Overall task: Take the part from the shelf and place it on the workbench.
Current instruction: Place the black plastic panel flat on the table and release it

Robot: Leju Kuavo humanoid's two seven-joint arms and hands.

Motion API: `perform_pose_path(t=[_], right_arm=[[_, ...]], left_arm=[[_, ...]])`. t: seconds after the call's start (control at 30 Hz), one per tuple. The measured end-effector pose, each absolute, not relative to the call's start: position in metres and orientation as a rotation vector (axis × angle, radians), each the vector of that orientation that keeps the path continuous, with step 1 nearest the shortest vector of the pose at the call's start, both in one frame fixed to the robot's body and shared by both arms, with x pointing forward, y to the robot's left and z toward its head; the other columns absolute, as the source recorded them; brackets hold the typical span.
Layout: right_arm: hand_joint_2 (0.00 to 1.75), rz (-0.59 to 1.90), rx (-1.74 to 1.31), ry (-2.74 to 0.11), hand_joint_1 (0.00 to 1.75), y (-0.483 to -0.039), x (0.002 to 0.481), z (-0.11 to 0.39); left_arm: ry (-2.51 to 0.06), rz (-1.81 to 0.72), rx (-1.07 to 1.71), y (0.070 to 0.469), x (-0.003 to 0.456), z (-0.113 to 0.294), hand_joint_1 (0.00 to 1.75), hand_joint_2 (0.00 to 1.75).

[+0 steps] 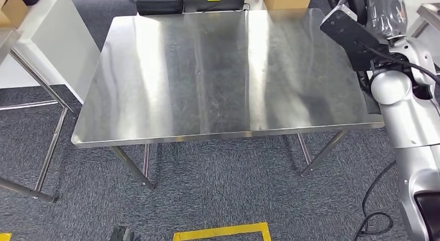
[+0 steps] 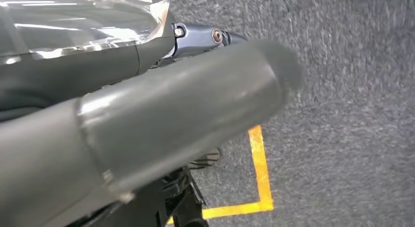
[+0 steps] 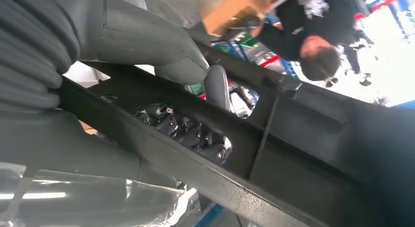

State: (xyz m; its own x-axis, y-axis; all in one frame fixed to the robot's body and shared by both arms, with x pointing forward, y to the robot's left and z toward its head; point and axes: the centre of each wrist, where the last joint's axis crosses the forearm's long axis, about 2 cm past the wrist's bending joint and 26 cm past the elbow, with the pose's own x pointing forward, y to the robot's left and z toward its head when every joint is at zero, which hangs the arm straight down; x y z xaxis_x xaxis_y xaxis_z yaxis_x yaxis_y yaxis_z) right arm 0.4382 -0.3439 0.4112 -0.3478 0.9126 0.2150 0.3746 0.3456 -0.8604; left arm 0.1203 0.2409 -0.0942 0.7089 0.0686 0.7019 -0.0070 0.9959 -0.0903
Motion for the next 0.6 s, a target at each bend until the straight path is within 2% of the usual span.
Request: perform_pose_path(t=[0.3, 0.6], right_arm=[[1.75, 0.976, -1.082, -1.832, 1.75, -0.356, 0.436, 0.376], [1.75, 0.955, -1.095, -1.802, 1.75, -0.373, 0.434, 0.367]], left_arm=[[-0.784, 0.04, -0.083, 0.245, 0.12, -0.095, 0.0, 0.0], [-0.808, 0.05, -0.091, 0.248, 0.123, -0.094, 0.0, 0.0]])
